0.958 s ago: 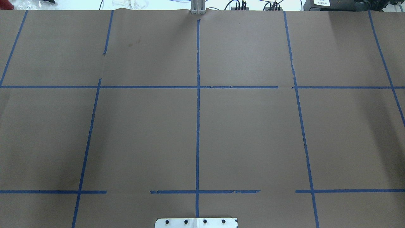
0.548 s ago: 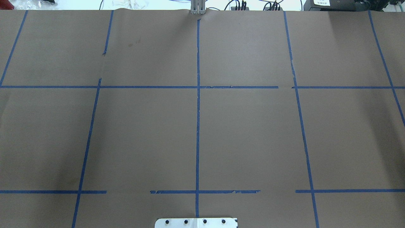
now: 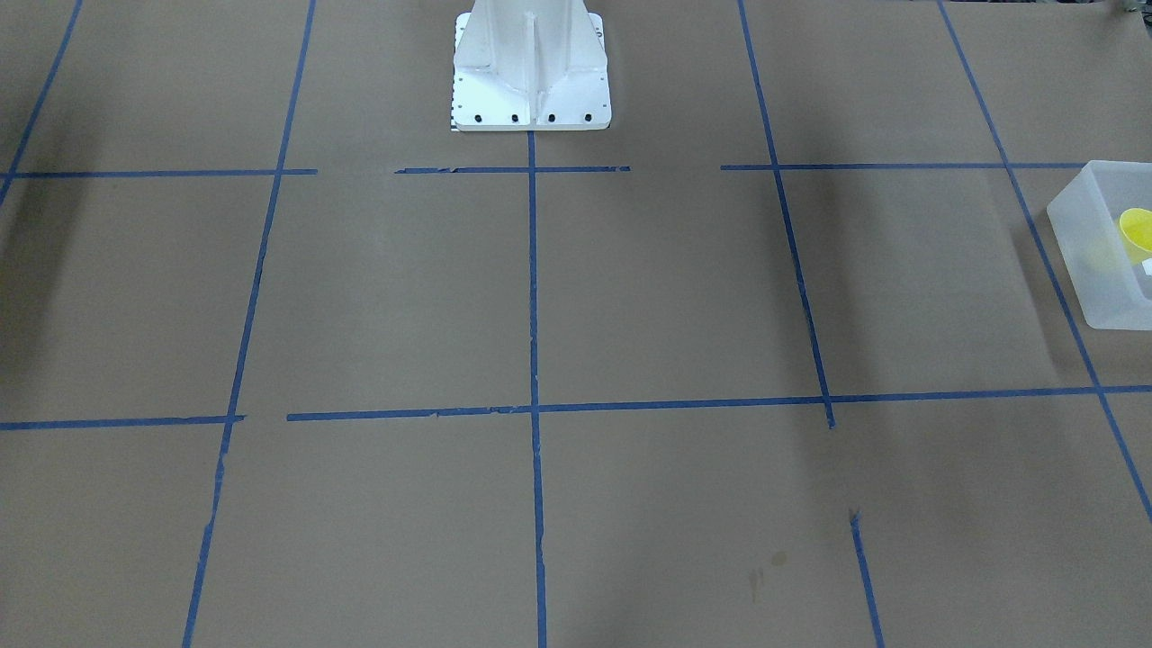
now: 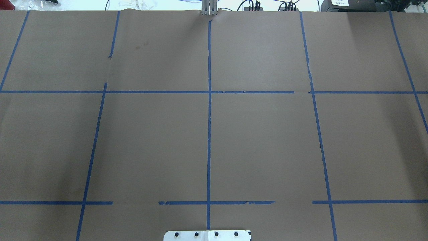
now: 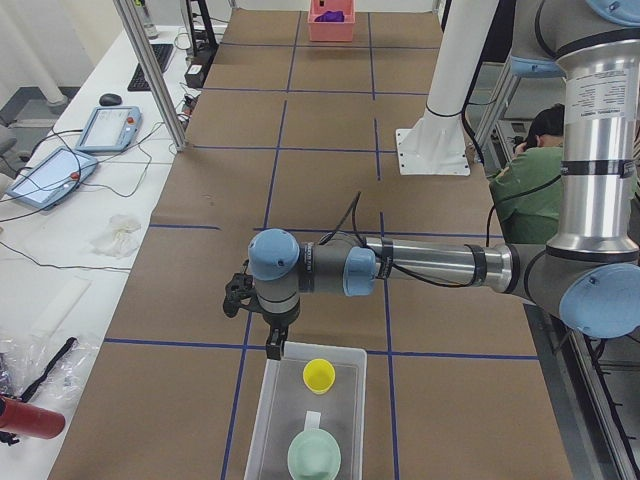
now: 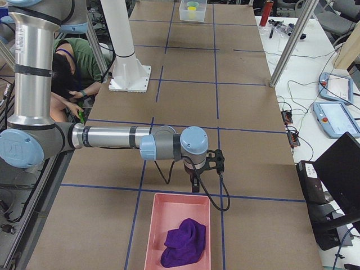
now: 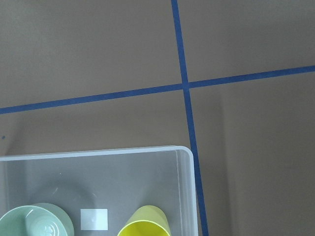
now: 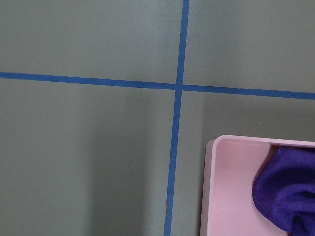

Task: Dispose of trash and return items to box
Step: 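Release the bowl and raise the left gripper away from the bin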

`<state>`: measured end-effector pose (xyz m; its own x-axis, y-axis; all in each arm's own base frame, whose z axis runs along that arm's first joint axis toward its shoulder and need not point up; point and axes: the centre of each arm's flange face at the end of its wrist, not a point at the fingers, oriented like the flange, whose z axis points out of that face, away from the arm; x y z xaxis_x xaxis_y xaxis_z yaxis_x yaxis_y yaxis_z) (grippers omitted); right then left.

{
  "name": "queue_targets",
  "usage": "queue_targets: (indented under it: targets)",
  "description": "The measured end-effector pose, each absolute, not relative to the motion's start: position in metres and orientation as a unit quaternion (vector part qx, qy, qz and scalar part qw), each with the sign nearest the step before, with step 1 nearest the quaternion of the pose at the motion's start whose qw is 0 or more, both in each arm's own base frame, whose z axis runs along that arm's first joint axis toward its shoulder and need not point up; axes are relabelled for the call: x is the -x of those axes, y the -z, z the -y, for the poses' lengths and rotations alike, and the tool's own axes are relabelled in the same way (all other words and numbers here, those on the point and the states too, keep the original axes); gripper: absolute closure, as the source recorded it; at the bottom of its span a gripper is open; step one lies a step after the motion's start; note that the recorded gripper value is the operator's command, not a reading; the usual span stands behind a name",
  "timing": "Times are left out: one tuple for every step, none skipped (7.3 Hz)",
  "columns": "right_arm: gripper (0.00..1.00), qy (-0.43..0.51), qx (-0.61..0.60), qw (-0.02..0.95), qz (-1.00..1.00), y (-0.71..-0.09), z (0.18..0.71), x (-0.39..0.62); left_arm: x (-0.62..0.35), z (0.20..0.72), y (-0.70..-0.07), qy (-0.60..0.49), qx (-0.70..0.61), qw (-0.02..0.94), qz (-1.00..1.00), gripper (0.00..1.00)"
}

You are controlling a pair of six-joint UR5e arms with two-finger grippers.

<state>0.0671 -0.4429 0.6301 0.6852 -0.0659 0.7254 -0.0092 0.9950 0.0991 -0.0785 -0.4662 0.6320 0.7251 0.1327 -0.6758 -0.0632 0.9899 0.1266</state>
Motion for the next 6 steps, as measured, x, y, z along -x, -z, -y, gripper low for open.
queue_targets:
  targets:
    - [0.00,0.013,-0.047,0.915,0.402,-0.6298,0.4418,-0.0684,0.0797,0.4660,-0.6332,-0.053,-0.047,0.930,-0.361,0.00]
    - [0.00,0.011,-0.048,0.912,0.407,-0.6294,0.4408,-0.0697,0.0804,0.4658,-0.6344,-0.053,-0.046,0.932,-0.356,0.00]
    - [0.00,0.009,-0.048,0.911,0.409,-0.6293,0.4401,-0.0706,0.0804,0.4656,-0.6352,-0.053,-0.046,0.933,-0.354,0.00]
    - [0.00,0.009,-0.048,0.911,0.410,-0.6294,0.4399,-0.0709,0.0805,0.4655,-0.6356,-0.053,-0.045,0.933,-0.353,0.00]
    - [0.00,0.009,-0.049,0.911,0.410,-0.6295,0.4398,-0.0711,0.0805,0.4654,-0.6358,-0.053,-0.045,0.933,-0.353,0.00]
    - [0.00,0.009,-0.049,0.911,0.409,-0.6295,0.4397,-0.0713,0.0805,0.4654,-0.6358,-0.053,-0.045,0.933,-0.353,0.00]
